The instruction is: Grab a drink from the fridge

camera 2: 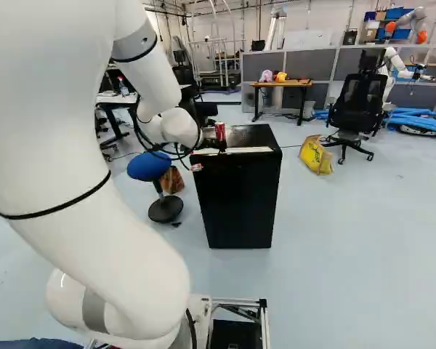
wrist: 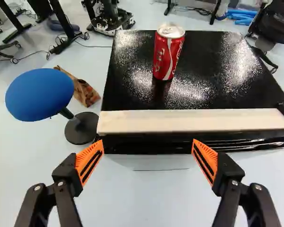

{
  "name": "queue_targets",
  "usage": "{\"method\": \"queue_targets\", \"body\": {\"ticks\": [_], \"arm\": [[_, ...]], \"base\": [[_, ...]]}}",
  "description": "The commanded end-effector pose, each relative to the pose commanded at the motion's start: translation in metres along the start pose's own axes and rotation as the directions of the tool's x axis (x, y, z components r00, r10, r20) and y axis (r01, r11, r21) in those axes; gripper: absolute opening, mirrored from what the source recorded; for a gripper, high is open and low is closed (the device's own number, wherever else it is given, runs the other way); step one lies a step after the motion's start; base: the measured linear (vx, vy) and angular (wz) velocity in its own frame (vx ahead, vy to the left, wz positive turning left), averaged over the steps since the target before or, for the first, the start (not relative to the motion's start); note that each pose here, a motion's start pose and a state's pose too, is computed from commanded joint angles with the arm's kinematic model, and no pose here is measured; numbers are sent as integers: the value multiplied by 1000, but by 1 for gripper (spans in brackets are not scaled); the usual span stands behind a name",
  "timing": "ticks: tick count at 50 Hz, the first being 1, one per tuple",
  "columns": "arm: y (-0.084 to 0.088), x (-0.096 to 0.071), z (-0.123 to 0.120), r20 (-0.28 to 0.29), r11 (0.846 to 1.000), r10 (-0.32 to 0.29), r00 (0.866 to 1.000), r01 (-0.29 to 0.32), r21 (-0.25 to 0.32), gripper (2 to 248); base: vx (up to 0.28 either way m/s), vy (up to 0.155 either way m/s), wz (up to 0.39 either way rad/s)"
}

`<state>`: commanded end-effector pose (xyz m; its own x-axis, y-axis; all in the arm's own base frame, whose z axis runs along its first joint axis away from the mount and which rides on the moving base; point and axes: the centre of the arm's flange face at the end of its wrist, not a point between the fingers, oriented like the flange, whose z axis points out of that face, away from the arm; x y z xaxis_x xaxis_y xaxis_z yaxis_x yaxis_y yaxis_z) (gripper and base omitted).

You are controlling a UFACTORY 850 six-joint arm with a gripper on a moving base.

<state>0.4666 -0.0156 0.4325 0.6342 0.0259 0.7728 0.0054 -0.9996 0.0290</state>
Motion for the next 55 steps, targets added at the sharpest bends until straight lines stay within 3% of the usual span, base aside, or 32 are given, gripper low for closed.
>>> {"method": "queue_targets", "body": {"ticks": [23,55], "arm": [[7,25,20,-104,1000,6,995,-7,-9,247],[25,58,53,-234,999,17,972,-25,-32,247]], "base": [[0,0,0],[0,0,0]]}}
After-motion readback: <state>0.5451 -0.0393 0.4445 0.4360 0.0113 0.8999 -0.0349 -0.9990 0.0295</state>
